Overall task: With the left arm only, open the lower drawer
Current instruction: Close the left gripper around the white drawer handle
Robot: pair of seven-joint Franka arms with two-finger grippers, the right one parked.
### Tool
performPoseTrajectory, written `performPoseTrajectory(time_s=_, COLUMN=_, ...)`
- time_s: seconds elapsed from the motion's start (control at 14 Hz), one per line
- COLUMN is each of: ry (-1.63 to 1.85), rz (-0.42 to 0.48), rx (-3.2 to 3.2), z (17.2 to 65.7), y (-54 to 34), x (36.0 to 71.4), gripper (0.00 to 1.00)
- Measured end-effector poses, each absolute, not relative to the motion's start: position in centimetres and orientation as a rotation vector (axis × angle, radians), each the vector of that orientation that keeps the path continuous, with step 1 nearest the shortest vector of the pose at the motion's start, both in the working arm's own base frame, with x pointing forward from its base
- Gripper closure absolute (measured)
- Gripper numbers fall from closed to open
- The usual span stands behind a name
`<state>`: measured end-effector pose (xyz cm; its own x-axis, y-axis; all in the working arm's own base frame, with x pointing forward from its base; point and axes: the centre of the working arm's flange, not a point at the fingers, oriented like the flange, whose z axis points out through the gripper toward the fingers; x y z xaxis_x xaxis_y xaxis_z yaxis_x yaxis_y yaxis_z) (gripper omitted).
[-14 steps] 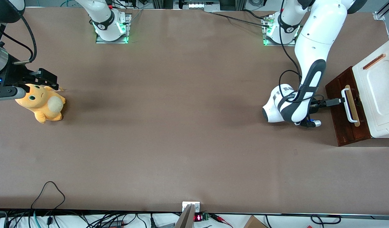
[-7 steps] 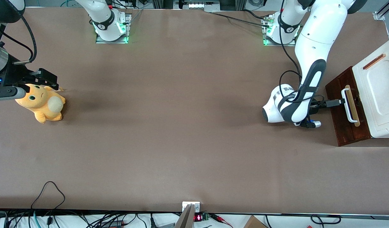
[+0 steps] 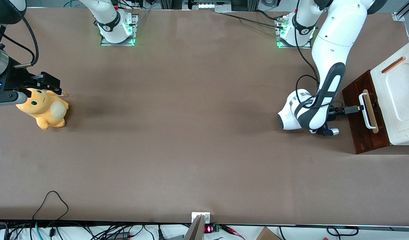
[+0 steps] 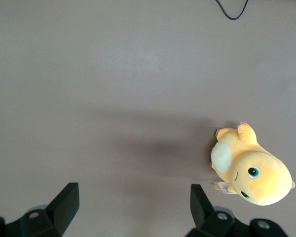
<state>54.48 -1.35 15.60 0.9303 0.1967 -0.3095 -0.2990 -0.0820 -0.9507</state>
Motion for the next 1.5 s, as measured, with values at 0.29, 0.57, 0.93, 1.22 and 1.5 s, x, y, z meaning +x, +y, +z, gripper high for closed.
performPoseTrajectory(time_s=0.29, ry=0.082, rz=0.411, rx=-1.597, z=15.6, y=-1.1, x=54.5, gripper=0.0)
performPoseTrajectory(time_s=0.57, ry=0.071, rz=0.42, rx=-1.593, z=15.6, y=0.2, x=54.6, gripper=0.0)
performPoseTrajectory(time_s=0.93, ry=0.065, rz=0.428, rx=-1.613, z=15.4, y=1.3, x=54.7, gripper=0.02)
performPoseTrajectory(time_s=1.22, ry=0.062, rz=0.435, rx=-1.621, z=15.2, y=1.9, x=54.8, gripper=0.05)
performPoseTrajectory(time_s=1.5, ry=0.05, rz=0.446, rx=-1.622, z=15.2, y=2.7, x=54.7, gripper=0.11)
